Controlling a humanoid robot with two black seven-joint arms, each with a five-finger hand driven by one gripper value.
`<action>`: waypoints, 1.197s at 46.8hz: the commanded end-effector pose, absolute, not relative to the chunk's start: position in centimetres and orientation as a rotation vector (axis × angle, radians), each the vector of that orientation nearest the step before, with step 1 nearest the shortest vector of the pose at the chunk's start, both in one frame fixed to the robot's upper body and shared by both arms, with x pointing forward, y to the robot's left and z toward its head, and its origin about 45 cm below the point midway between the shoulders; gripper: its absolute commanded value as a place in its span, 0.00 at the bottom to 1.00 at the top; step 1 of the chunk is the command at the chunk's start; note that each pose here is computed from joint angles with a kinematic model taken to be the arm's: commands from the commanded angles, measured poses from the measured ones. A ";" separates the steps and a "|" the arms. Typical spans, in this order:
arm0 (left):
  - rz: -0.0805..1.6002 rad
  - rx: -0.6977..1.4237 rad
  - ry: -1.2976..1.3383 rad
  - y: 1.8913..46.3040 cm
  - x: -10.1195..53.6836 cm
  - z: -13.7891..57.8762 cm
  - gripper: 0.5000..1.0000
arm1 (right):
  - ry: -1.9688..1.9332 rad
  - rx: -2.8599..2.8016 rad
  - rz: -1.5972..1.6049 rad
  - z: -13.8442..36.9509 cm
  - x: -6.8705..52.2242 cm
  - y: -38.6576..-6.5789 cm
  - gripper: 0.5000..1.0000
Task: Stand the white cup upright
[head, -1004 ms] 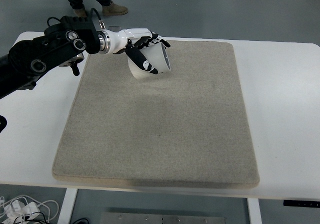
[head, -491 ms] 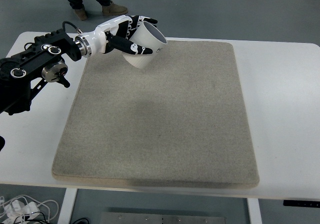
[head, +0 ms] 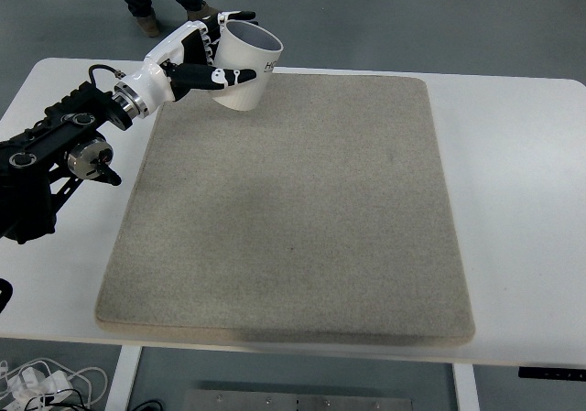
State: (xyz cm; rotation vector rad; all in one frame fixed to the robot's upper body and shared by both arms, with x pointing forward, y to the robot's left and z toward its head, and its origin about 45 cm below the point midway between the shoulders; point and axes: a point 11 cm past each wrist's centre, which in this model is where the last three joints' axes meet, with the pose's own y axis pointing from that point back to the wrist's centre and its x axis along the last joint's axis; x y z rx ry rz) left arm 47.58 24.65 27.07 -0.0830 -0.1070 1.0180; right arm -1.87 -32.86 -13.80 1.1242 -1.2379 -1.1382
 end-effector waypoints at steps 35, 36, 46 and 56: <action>1.110 -0.139 -0.119 24.0 47.2 23.3 0.00 | -1.237 1.125 -1.139 -13.8 -1.9 -32.8 0.90; 1.110 -0.137 -0.120 23.9 47.2 23.3 0.00 | -1.238 1.124 -1.138 -13.8 -1.9 -32.9 0.90; 1.117 -0.053 -0.162 22.4 46.8 21.6 0.00 | -1.238 1.124 -1.138 -13.8 -1.9 -32.9 0.90; 1.130 -0.017 -0.181 21.7 46.5 20.8 0.00 | -1.238 1.124 -1.138 -13.8 -1.9 -32.9 0.90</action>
